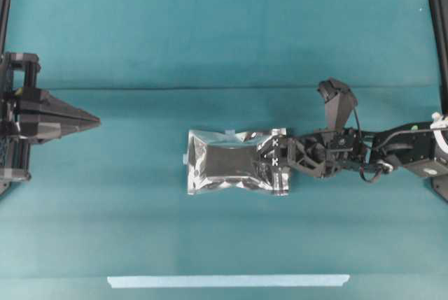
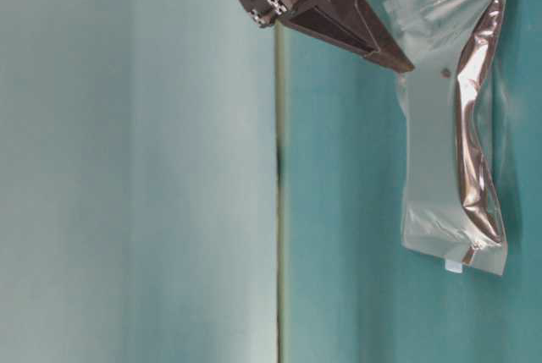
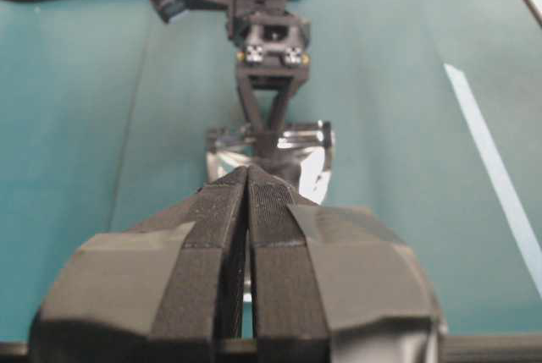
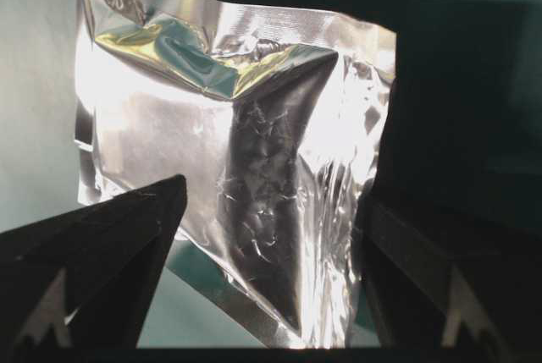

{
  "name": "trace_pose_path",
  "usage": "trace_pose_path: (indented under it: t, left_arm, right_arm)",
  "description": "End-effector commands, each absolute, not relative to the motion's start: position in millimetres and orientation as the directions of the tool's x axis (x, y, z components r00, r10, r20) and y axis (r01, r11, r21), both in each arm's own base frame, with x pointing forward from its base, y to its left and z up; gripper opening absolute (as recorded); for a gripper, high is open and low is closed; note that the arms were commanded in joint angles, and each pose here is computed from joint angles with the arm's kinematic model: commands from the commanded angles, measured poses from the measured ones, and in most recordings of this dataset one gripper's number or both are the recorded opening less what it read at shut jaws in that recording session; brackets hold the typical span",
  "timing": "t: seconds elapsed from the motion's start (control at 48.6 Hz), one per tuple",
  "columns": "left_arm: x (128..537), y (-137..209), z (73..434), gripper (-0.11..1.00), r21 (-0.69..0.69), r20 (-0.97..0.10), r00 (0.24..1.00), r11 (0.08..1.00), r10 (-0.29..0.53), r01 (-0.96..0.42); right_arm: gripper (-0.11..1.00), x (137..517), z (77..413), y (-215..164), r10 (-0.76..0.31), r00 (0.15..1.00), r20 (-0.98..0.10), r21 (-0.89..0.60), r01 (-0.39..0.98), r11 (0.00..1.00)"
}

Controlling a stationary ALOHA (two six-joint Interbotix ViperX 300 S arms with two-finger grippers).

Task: Hand over the silver zip bag and make it stand upright.
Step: 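Close the right gripper on the bag's right edge, then lift the bag with the right gripper and rotate it to hang vertically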

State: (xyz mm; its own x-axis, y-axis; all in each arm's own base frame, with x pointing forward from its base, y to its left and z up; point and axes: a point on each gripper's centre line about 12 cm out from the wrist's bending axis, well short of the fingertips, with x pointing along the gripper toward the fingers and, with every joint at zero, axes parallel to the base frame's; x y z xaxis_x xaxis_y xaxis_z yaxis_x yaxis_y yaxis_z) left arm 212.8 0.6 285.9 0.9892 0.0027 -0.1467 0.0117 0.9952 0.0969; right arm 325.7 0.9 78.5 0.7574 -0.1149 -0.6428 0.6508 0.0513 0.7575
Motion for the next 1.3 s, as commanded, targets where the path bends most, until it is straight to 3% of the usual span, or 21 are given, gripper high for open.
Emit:
trace_pose_path:
  t: [0.0,0.144,0.391,0.515,0.7,0.824,0.968,1.277]
  left_arm:
    - [214.4,0.9,289.7,-0.01,0.097,-0.138,0.99,0.995,0.004,0.009]
    - [214.5,0.9,290.3,-0.01,0.097,-0.136,0.991,0.995,0.004,0.009]
    - [214.5,0.9,290.3,-0.01,0.1,-0.136,0.991,0.995,0.004,0.01]
    - [214.5,0.9,290.3,-0.01,0.1,-0.136,0.991,0.995,0.004,0.01]
    - [214.4,1.3,289.7,-0.01,0.099,-0.138,0.99,0.995,0.006,0.008]
    - [214.5,0.9,290.3,-0.01,0.1,-0.136,0.991,0.995,0.004,0.01]
    - [214.3,0.9,289.0,-0.01,0.092,-0.139,0.99,0.996,0.004,0.009]
    - [212.5,0.6,289.1,-0.01,0.088,-0.135,0.991,0.996,0.003,0.009]
  right_arm:
    - [0.9,327.4,73.9,2.2,-0.115,0.75,-0.651,0.751,0.659,0.04]
    - [0.79,322.0,68.9,2.0,-0.109,0.715,-0.691,0.719,0.695,0.004]
    - [0.22,320.1,67.2,1.3,-0.097,0.685,-0.722,0.69,0.724,-0.02]
    - [0.03,322.1,72.1,-3.9,-0.114,0.703,-0.702,0.709,0.705,-0.019]
    - [0.03,323.2,86.4,-7.9,-0.125,0.738,-0.663,0.744,0.668,-0.004]
    - [0.03,328.1,108.0,-8.2,-0.115,0.776,-0.62,0.776,0.628,0.056]
    - [0.03,337.1,143.1,-10.0,-0.075,0.793,-0.604,0.773,0.606,0.187]
    - [0.03,349.6,216.0,-20.6,0.072,0.7,-0.711,0.626,0.582,0.519]
